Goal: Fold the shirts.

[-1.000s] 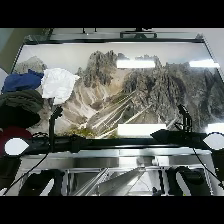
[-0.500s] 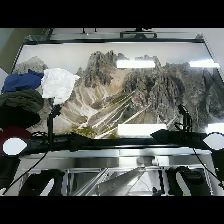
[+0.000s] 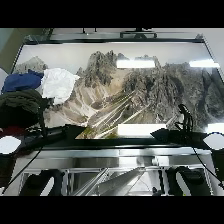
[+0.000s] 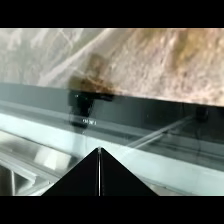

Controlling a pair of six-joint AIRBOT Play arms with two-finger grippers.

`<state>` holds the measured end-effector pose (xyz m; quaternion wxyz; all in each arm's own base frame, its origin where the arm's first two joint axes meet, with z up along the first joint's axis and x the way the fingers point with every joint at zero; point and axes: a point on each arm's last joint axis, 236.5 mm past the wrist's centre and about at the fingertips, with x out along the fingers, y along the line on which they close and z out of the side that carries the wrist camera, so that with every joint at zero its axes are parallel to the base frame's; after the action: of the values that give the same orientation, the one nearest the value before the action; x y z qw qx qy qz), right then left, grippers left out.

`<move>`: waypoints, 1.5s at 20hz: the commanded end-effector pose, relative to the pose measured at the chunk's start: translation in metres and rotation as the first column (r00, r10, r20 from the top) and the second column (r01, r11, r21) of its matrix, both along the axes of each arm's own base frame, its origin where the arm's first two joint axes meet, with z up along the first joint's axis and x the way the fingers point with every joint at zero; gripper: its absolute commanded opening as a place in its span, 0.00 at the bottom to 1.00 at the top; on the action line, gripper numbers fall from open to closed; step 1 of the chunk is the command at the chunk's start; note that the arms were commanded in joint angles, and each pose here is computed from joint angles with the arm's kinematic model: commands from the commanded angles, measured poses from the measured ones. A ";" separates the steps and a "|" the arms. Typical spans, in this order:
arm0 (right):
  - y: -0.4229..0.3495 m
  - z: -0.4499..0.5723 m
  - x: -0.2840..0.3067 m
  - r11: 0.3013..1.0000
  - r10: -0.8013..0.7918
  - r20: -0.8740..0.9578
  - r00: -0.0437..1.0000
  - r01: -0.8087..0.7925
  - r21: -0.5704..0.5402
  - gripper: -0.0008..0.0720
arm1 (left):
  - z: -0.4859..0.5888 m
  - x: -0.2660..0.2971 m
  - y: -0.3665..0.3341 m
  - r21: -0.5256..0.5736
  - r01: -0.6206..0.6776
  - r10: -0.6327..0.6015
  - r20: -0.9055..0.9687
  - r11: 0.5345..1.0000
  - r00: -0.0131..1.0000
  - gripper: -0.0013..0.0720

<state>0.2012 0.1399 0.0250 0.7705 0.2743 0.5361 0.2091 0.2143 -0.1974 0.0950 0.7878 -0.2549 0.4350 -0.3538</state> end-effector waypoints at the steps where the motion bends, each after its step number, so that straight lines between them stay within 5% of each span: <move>1: -0.001 0.004 0.010 1.000 -0.030 0.032 0.999 0.029 0.007 0.04 | 0.010 0.039 0.023 -0.022 -0.176 0.178 0.064 0.984 0.982 0.03; 4: -0.005 0.006 0.020 0.998 -0.062 0.067 0.996 0.062 0.004 0.04 | 0.013 0.058 0.043 -0.019 -0.262 0.263 0.098 0.965 0.960 0.04; 5: -0.007 0.008 0.024 0.997 -0.076 0.083 0.994 0.076 0.003 0.04 | 0.015 0.069 0.055 -0.009 -0.306 0.304 0.140 0.952 0.942 0.21; 6: -0.009 0.009 0.030 0.996 -0.094 0.100 0.991 0.094 0.003 0.05 | 0.016 0.082 0.070 0.012 -0.346 0.337 0.189 0.938 0.922 0.59; 7: -0.013 0.011 0.038 0.993 -0.118 0.123 0.985 0.118 0.002 0.16 | 0.016 0.099 0.089 0.040 -0.388 0.371 0.218 0.921 0.903 1.00; 9: -0.019 0.012 0.052 0.987 -0.161 0.155 0.975 0.163 0.001 0.94 | 0.009 0.132 0.145 0.139 -0.488 0.453 0.224 0.861 0.863 0.97; 11: -0.024 0.009 0.061 0.981 -0.189 0.164 0.968 0.192 -0.001 0.95 | 0.003 0.165 0.209 0.212 -0.575 0.538 0.209 0.790 0.816 0.97; 13: -0.028 0.002 0.067 0.978 -0.203 0.153 0.967 0.208 -0.015 0.95 | -0.012 0.193 0.259 0.274 -0.582 0.554 0.178 0.766 0.813 0.97; 22: -0.035 -0.027 0.080 0.969 -0.241 0.077 0.967 0.244 -0.037 0.95 | -0.138 0.293 0.300 0.330 -0.354 0.383 -0.025 0.875 0.923 0.97; 30: -0.034 -0.026 0.081 0.968 -0.246 0.078 0.966 0.249 -0.031 0.95 | -0.197 0.315 0.278 0.424 -0.099 0.171 -0.135 0.900 0.976 0.97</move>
<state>0.2812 0.1059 -0.0010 0.8149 0.3137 0.4744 0.1117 0.5304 0.0909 -0.0826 0.8302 -0.1692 0.5104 -0.1469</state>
